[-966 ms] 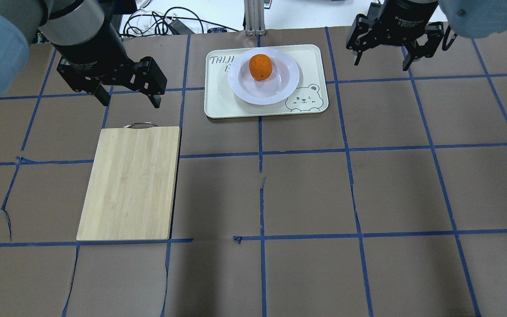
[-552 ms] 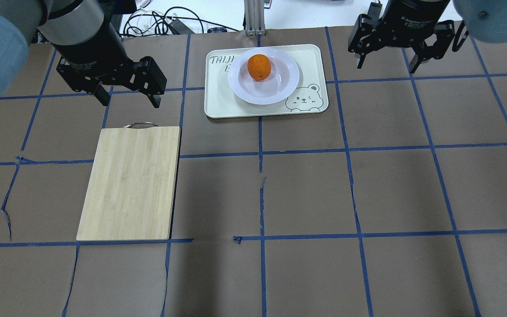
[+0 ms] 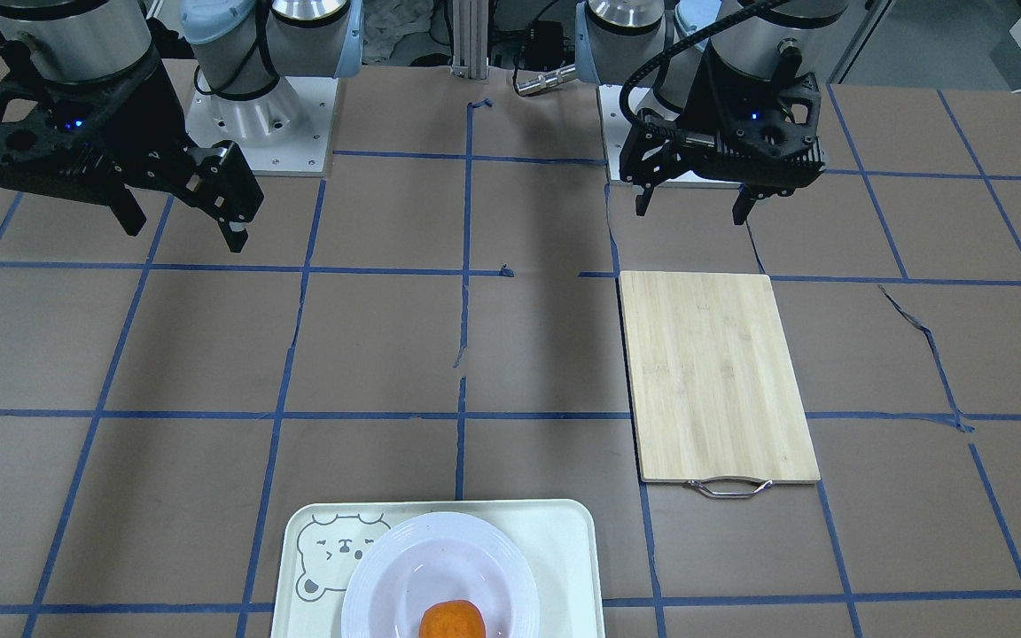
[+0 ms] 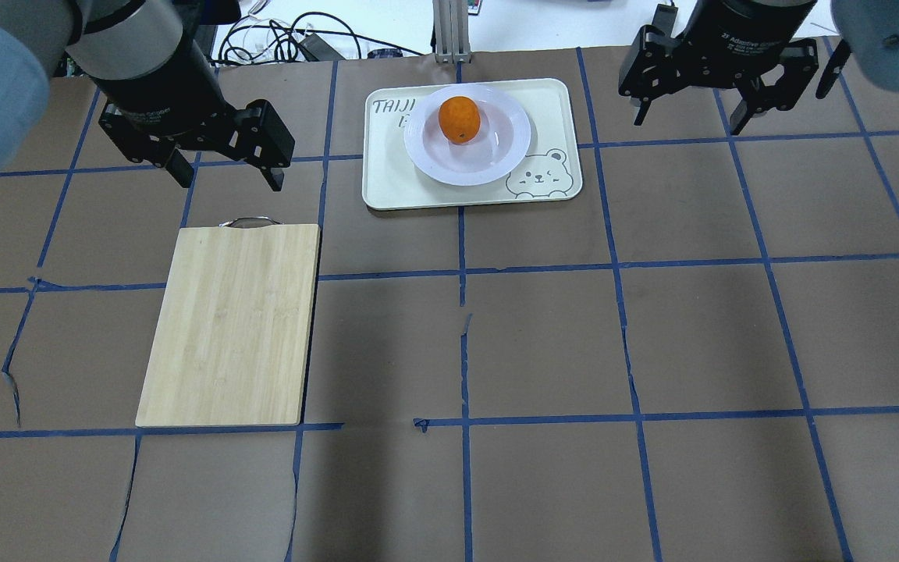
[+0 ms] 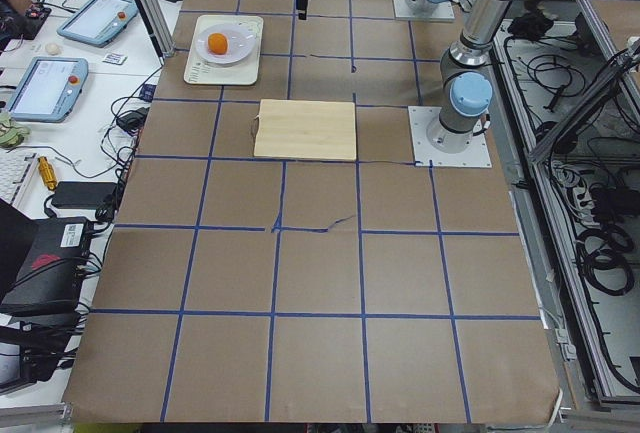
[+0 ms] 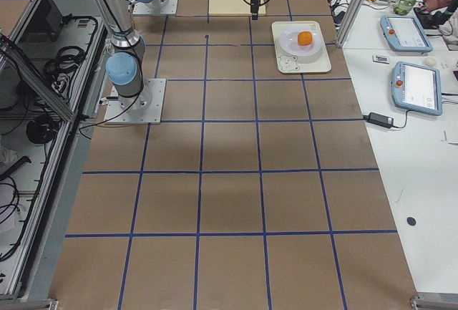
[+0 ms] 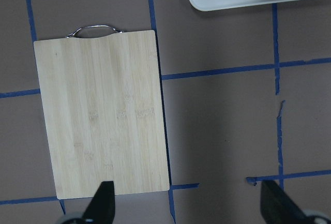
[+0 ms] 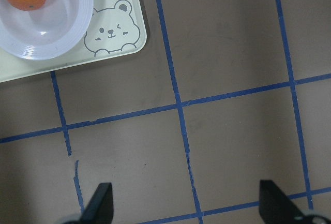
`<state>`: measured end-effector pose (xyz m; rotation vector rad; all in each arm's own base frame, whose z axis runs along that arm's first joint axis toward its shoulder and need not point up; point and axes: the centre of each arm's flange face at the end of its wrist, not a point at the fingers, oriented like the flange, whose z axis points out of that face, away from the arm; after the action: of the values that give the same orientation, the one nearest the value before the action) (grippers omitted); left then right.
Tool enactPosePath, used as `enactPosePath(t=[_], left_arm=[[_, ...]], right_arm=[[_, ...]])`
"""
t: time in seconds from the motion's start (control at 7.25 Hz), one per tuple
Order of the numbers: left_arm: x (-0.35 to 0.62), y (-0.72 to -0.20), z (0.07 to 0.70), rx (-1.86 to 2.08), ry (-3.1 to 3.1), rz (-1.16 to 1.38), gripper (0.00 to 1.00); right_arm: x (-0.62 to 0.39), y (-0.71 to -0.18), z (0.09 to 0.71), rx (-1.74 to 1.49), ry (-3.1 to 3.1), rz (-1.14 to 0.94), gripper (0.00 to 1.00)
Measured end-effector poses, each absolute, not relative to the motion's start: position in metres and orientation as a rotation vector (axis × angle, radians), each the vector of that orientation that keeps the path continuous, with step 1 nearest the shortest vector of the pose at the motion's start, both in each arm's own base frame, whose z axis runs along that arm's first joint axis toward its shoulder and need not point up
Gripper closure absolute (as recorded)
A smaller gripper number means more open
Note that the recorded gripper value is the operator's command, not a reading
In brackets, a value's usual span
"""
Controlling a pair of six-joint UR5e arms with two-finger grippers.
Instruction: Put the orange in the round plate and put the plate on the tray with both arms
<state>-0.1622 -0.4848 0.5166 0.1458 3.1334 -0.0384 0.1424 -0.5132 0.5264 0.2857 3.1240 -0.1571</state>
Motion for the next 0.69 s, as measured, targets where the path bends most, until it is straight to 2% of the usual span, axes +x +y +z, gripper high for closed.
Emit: enactPosePath(t=[0.69], left_arm=[[-0.1623, -0.4848, 0.5166, 0.146, 3.135, -0.039, 0.0]], right_arm=[[0.145, -0.5045, 0.5203, 0.279, 3.126, -0.138, 0.0]])
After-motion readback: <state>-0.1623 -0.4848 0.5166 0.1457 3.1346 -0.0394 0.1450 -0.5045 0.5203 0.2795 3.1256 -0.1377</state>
